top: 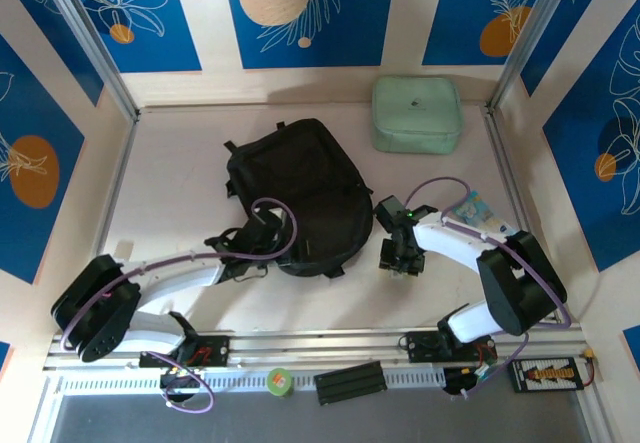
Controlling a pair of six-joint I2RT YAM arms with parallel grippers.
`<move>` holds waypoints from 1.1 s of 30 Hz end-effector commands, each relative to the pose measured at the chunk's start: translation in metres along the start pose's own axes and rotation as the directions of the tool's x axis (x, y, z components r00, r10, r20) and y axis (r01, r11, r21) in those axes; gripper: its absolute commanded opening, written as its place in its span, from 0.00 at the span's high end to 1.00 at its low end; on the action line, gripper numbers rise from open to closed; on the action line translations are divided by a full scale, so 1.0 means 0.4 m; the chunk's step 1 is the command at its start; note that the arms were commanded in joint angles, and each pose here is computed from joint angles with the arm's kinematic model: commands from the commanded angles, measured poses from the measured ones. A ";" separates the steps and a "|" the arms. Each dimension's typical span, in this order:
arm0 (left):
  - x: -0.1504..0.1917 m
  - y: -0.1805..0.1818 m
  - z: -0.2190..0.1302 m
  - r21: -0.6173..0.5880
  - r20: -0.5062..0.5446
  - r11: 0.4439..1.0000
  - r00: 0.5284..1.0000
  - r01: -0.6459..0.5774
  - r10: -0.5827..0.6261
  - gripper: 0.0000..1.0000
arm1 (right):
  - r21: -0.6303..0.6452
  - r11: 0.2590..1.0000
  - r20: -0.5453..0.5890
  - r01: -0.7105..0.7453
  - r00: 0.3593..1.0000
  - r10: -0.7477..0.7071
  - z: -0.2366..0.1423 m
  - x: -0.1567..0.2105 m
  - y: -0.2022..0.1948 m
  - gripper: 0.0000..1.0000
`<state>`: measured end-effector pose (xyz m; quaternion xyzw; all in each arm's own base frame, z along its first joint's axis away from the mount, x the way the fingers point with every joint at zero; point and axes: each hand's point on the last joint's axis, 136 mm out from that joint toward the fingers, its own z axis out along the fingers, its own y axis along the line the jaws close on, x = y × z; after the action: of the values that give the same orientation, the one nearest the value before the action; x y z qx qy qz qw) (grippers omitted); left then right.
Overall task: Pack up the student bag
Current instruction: Pick up the loose stationery from the middle-right of the table.
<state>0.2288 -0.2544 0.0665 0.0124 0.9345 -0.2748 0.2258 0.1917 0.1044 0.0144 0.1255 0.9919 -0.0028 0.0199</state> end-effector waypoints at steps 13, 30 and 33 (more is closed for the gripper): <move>-0.240 0.043 -0.204 -0.162 0.119 0.967 0.968 -0.199 0.219 0.05 | -0.159 0.987 0.164 0.025 0.986 0.002 -0.118 -0.066 0.065 0.64; -0.504 0.252 -0.004 -0.305 0.087 0.940 0.988 0.151 -0.130 0.45 | -0.304 0.934 0.277 0.188 0.955 -0.102 -0.233 -0.115 0.251 0.64; -0.498 0.267 -0.017 -0.342 0.092 0.927 0.987 0.156 -0.132 0.54 | -0.315 0.927 0.268 0.203 0.956 -0.119 -0.225 -0.106 0.274 0.64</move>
<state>0.4275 -0.1429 0.0990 -0.0910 0.9587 -0.1210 0.2406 0.2533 0.1857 0.1005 0.0490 0.9768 0.1309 0.1623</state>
